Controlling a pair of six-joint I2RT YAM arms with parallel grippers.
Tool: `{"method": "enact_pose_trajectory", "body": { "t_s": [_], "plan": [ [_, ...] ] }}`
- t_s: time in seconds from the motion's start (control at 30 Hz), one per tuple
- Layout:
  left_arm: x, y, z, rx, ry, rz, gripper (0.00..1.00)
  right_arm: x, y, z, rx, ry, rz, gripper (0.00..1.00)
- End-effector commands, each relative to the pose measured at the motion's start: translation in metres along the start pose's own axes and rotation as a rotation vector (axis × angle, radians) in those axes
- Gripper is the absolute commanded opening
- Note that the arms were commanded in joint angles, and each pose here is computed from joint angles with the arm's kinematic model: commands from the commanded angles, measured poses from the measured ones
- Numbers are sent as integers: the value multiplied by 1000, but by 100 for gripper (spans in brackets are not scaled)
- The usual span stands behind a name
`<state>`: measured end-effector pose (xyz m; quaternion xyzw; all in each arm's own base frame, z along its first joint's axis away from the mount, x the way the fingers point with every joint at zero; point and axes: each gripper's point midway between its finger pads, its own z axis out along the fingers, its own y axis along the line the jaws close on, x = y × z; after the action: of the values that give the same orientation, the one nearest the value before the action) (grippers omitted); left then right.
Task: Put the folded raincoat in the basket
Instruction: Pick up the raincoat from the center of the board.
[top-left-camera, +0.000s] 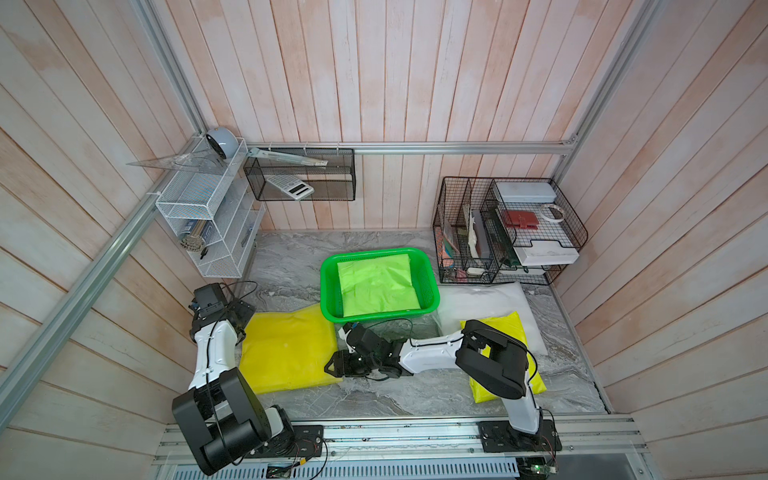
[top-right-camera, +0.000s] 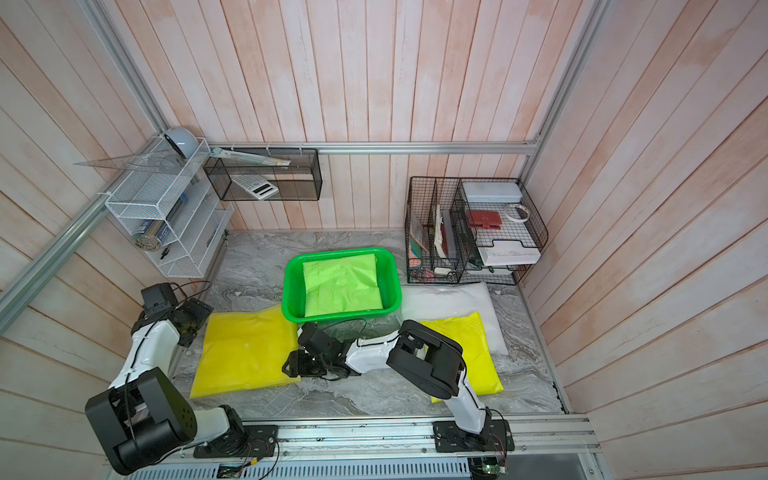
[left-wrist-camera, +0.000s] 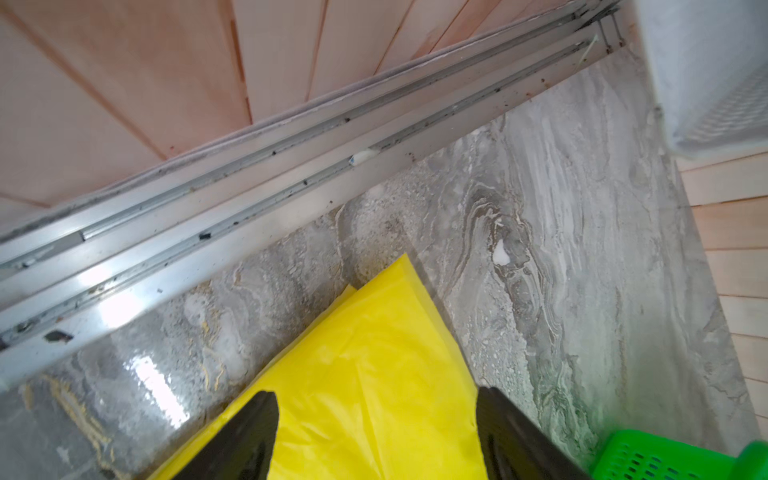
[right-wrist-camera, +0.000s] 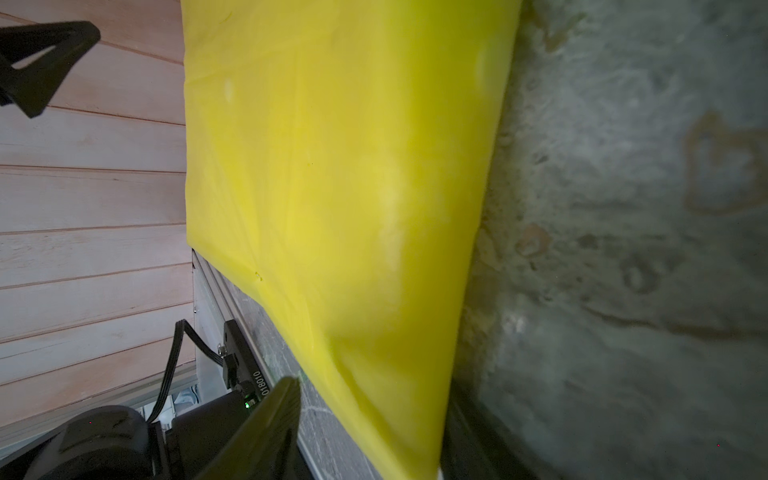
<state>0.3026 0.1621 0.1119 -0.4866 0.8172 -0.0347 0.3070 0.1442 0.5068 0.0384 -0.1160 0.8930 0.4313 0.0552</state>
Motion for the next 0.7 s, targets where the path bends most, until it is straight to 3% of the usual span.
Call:
{"method": "enact_pose_trajectory", "body": {
  "t_s": [0.0, 0.2, 0.33, 0.67],
  "plan": [
    [-4, -9, 17, 20, -10, 99, 81, 21, -35, 11, 105, 87, 37, 57],
    [9, -6, 44, -14, 103, 139, 78, 25, -37, 11, 109, 107, 46, 57],
    [4, -3, 50, -42, 91, 161, 78, 25, -37, 10, 109, 108, 42, 57],
    [21, 4, 84, -75, 197, 145, 69, 26, -34, 11, 96, 125, 41, 57]
  ]
}}
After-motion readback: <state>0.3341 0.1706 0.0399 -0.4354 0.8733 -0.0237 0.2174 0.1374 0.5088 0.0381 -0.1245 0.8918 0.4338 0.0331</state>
